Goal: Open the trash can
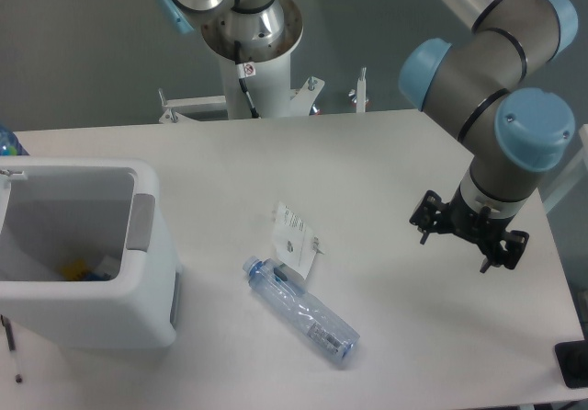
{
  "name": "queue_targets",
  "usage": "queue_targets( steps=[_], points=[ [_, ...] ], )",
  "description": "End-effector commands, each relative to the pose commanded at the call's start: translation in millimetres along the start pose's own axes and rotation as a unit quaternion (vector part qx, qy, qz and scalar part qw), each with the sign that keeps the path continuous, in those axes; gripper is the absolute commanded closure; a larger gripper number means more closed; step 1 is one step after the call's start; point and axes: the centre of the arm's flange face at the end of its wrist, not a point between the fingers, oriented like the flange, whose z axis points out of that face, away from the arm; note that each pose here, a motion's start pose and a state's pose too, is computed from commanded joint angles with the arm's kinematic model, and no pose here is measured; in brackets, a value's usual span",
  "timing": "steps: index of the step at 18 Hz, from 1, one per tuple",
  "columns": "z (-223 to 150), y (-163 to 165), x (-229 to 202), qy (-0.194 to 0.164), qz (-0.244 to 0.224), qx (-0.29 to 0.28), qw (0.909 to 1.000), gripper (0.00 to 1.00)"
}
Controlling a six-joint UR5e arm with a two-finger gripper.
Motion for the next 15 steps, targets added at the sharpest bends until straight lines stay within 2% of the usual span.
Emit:
queue_targets(
  steps=[15],
  points=[
    [12,-2,4,-0.01,0.009,-0.003,0.9999,0.0]
  ],
)
